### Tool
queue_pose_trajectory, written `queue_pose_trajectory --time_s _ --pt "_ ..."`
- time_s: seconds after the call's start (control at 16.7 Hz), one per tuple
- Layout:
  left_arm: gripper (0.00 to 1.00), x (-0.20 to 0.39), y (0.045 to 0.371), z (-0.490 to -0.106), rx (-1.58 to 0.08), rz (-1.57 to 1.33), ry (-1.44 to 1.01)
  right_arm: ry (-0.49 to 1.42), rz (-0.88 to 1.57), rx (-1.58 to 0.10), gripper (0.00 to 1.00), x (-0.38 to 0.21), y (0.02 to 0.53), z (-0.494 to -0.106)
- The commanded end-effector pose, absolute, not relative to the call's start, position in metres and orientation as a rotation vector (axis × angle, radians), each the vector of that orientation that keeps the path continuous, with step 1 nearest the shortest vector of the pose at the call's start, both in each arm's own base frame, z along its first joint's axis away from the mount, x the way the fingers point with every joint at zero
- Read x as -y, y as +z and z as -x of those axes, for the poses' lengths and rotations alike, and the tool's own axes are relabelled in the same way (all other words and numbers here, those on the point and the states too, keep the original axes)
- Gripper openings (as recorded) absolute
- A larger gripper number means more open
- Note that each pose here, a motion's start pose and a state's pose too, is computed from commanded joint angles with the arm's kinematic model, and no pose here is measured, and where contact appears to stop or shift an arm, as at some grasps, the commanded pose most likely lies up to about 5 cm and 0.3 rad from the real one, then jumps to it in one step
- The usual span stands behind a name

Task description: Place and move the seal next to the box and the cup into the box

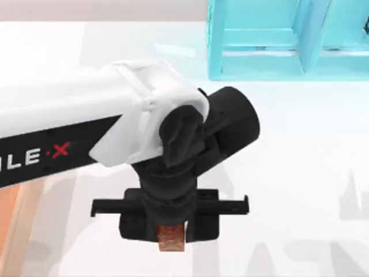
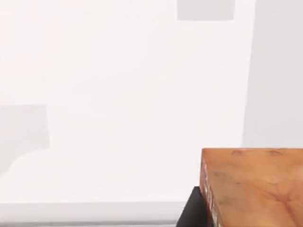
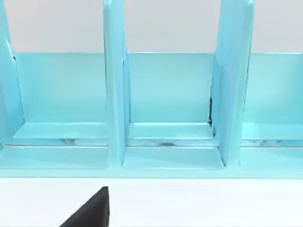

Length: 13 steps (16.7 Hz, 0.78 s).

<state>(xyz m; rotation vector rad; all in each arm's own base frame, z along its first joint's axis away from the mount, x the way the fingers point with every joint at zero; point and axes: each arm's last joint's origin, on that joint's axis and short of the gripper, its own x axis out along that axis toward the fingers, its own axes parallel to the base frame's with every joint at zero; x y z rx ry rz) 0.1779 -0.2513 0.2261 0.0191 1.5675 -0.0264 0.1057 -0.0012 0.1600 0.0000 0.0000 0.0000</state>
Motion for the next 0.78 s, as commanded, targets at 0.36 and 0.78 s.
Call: queue_pose_trajectory --time_s 0.36,0.78 --pt "0.0 0.159 0.242 -0.211 -1.556 -0.008 -0.033 0.0 0.0 0.0 1.0 0.001 0.16 -0.106" --pt "0.0 0.116 0.244 -0.21 -1.57 -0.019 -0.022 0.0 0.0 0.0 1.0 0.001 0.16 -0.106"
